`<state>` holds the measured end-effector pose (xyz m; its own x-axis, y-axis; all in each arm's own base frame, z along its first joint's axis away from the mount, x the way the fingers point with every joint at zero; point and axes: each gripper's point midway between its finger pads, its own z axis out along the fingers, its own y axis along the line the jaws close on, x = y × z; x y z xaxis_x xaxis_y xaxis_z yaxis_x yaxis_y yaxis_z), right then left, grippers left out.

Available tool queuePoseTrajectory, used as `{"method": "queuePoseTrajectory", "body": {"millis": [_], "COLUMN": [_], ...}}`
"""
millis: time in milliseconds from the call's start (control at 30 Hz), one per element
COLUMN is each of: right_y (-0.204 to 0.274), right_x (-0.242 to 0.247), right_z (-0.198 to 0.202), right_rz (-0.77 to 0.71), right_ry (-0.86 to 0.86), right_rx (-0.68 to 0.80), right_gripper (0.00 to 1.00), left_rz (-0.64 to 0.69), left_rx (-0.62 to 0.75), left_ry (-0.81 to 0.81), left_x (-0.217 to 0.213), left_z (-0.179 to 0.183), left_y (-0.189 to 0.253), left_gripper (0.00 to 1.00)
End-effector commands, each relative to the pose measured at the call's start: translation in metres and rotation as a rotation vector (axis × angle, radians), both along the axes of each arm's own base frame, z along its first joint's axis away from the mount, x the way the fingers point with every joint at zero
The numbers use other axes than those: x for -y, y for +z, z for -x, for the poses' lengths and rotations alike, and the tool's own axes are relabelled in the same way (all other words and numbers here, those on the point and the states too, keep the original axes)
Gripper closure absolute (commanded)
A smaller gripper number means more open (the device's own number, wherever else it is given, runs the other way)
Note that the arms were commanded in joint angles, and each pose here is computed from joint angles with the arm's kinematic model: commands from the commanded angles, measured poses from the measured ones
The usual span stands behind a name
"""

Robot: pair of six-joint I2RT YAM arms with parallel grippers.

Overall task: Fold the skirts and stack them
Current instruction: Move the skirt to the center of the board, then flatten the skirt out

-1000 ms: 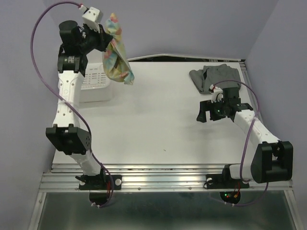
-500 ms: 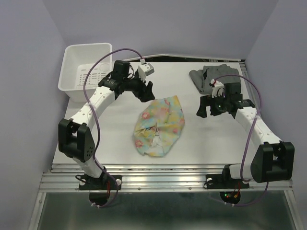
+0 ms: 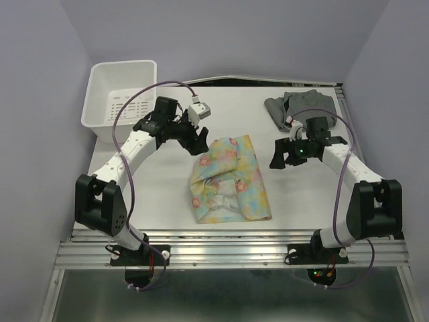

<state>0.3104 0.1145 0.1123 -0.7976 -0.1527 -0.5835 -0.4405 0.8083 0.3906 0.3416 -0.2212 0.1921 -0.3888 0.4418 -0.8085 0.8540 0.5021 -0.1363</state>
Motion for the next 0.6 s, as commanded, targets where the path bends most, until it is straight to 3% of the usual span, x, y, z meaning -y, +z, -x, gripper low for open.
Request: {"method": "queuePoseTrajectory", "body": {"millis": [0,133,300,567], "right_y": [0.007,-0.017,-0.020,-0.047], "right_x": [-0.018,-0.023,-0.024,-0.050], "right_z": [-0.011,-0.011,-0.051,-0.092], "right_rz": [-0.060,-0.053,-0.056,-0.118], "right_ry": [0.043,0.029,-0.048,-0.061], "right_rx": [0.007,-0.052,-0.025,-0.121], "right_gripper": [0.11,0.15,0.20,0.25], "left_rz": [-0.032,-0.084,-0.139,-0.264], "left_rx": [0.010,0.036,0.084,0.134], "left_ry": [0.009,-0.023,-0.003,0.013], "left_x": [0.005,0.025,0.054,0.110], "left_z": [0.012,0.023,0.007,-0.011], "left_y": [-0.013,-0.026,-0.033,-0.064], "left_gripper": [0.17,0.18,0.13,0.11]}}
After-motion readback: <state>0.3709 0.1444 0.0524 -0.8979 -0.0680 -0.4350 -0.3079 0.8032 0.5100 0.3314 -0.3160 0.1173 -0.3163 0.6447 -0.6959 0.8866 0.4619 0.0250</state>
